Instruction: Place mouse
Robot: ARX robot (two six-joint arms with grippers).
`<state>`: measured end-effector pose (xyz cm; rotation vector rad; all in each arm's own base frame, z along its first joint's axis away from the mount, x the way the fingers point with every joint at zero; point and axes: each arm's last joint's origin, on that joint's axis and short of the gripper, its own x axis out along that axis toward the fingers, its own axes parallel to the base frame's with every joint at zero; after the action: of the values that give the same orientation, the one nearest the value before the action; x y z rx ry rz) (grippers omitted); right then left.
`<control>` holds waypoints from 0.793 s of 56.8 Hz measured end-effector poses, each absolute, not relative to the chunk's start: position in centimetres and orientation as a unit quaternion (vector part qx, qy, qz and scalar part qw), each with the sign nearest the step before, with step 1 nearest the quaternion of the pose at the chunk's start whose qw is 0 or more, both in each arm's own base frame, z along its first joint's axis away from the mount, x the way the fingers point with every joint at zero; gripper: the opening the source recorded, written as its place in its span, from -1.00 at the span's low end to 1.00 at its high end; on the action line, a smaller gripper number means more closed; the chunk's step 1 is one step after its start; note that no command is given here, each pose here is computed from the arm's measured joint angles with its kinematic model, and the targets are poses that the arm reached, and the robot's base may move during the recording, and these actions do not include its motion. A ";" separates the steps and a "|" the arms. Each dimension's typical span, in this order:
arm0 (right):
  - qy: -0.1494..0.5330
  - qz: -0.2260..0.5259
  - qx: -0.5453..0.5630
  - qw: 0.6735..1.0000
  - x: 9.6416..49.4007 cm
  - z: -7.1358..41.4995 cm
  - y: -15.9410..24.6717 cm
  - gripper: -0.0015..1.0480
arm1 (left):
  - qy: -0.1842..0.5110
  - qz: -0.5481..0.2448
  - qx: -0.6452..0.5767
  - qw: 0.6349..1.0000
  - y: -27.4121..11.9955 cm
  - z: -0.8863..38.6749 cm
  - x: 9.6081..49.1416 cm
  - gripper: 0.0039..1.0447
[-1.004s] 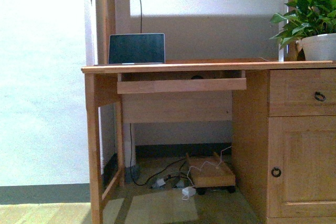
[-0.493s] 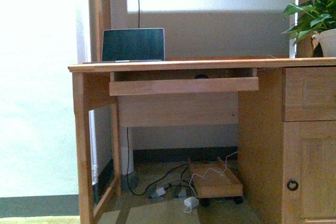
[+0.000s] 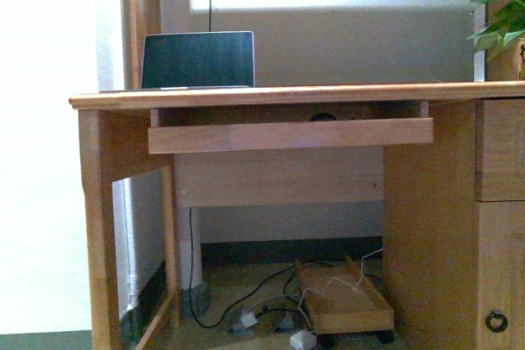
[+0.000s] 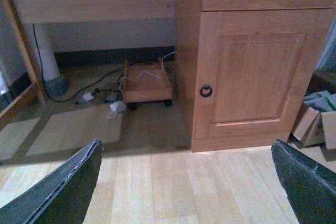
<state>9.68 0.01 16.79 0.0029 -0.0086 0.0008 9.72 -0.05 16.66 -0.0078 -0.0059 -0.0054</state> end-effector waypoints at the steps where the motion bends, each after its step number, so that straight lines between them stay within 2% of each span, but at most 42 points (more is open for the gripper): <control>1: -0.004 0.000 0.001 1.000 9.7 16.8 0.0 0.86 | -0.003 -0.003 -0.004 1.000 -0.1 16.7 9.7 0.86; 45: -0.004 0.000 0.001 1.000 9.7 16.8 0.0 0.86 | -0.003 -0.002 -0.004 1.000 -0.1 16.7 9.7 0.86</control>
<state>9.68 0.01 16.79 0.0029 -0.0086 0.0008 9.72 -0.05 16.66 -0.0078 -0.0063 -0.0050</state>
